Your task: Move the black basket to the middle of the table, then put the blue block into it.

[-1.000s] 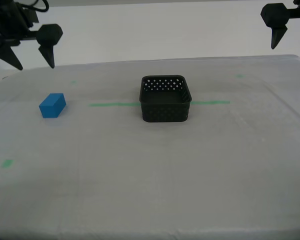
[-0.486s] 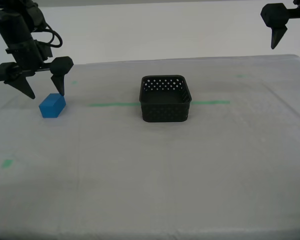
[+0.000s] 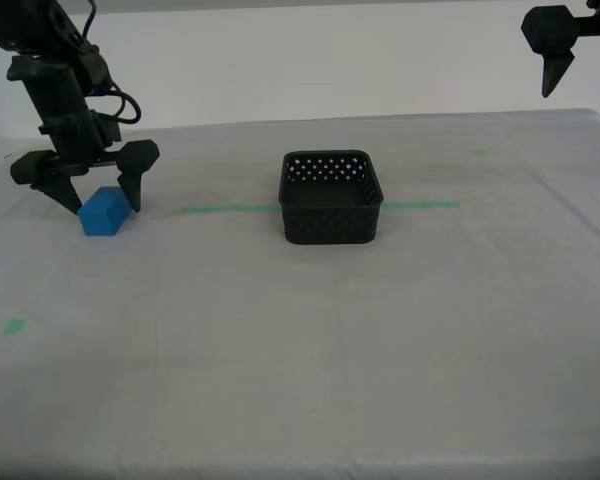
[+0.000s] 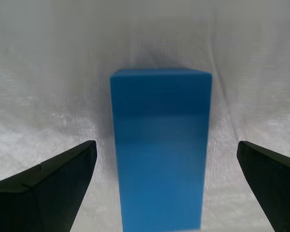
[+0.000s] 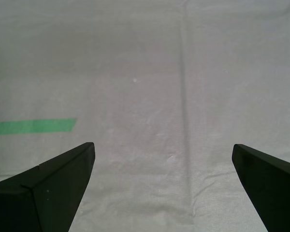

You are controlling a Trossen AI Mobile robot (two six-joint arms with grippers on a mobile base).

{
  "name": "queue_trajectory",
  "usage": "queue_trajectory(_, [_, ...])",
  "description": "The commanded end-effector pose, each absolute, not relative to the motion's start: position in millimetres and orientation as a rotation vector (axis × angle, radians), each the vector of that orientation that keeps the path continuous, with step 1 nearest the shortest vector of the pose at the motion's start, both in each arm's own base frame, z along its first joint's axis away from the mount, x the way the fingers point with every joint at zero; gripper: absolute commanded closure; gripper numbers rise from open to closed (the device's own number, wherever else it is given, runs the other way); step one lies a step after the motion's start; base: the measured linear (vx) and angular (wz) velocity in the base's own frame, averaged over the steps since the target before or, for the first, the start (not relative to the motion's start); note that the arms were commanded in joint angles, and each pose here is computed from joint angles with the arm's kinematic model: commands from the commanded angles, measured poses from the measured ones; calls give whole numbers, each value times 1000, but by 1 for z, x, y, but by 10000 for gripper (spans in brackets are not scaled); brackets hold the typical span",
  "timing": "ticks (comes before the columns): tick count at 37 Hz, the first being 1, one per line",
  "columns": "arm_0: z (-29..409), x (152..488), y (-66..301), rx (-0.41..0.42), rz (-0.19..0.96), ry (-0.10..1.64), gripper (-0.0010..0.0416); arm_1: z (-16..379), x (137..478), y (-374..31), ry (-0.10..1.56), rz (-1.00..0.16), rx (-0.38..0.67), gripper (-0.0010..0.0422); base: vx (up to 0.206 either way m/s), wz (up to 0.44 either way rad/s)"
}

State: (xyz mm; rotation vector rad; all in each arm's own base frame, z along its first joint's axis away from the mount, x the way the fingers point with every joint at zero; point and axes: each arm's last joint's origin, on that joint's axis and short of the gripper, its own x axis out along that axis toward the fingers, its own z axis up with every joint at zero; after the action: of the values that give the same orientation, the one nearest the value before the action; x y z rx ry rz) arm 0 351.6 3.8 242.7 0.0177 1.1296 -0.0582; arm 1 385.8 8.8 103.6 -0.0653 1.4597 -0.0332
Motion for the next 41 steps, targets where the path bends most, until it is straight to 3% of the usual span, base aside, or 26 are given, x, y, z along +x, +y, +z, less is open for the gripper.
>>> queue_trajectory(1, [243, 352, 4, 16, -61, 1129, 7, 96, 390, 9, 1480, -39, -64, 11, 0, 0])
queue_trajectory(18, [243, 351, 4, 16, -61, 1130, 7, 105, 390, 10, 1469, -19, -43, 22, 0, 0])
queue_trajectory(41, [243, 351, 4, 16, -61, 1130, 7, 104, 388, 12, 1491, -4, -44, 178, 0, 0])
